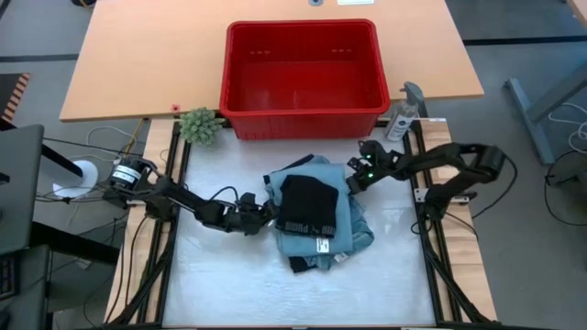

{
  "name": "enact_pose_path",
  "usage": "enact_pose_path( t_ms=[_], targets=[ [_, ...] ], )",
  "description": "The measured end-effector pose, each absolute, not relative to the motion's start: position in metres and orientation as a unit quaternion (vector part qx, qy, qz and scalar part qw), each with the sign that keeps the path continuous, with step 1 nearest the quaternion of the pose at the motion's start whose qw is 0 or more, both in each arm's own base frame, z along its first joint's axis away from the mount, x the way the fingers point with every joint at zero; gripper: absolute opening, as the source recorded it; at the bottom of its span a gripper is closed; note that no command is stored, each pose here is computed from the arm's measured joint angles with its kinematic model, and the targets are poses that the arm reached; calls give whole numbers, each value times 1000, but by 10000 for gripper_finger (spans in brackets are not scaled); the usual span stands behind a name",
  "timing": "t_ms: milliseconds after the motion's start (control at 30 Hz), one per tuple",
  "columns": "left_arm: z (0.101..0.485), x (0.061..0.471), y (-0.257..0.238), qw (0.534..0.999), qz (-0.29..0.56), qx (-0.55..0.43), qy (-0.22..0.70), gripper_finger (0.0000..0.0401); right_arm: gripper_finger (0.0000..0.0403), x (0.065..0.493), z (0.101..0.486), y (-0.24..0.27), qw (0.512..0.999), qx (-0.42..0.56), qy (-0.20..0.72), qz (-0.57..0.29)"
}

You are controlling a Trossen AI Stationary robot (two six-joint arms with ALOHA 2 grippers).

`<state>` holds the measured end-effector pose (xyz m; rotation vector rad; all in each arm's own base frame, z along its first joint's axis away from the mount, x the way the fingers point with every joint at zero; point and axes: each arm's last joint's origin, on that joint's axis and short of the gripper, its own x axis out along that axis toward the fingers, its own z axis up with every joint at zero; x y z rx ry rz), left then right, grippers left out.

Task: Fold Laundry from Bin
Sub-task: Put the laundry clothes into the red bin

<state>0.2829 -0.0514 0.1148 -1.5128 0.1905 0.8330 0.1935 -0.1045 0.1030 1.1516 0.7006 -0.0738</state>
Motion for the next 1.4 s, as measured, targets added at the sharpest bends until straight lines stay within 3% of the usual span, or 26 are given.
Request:
enact_pose_path(
  t_ms=[133,233,400,533,733,767,1400],
  targets=[
    [115,285,-43,651,367,-659,84,360,392,214,98,-103,789,523,323,-10],
    [116,288,-37,655,362,-657,89,359,356,232,98,-99,790,513,334,-1],
    [117,290,-28,642,372,-666,73,332,227,247,103,-96,778,531,337,-6],
    [118,290,-27,630,377,-677,53,256,97,242,103,-101,766,544,342,-17],
    [121,292,-26,624,373,-687,26,82,96,238,104,-108,767,549,333,-8],
    [122,293,-26,624,369,-689,16,70,96,238,105,-109,767,551,329,-4],
    [141,310,-22,648,344,-679,-29,70,96,231,148,-107,782,561,272,-24]
  ],
)
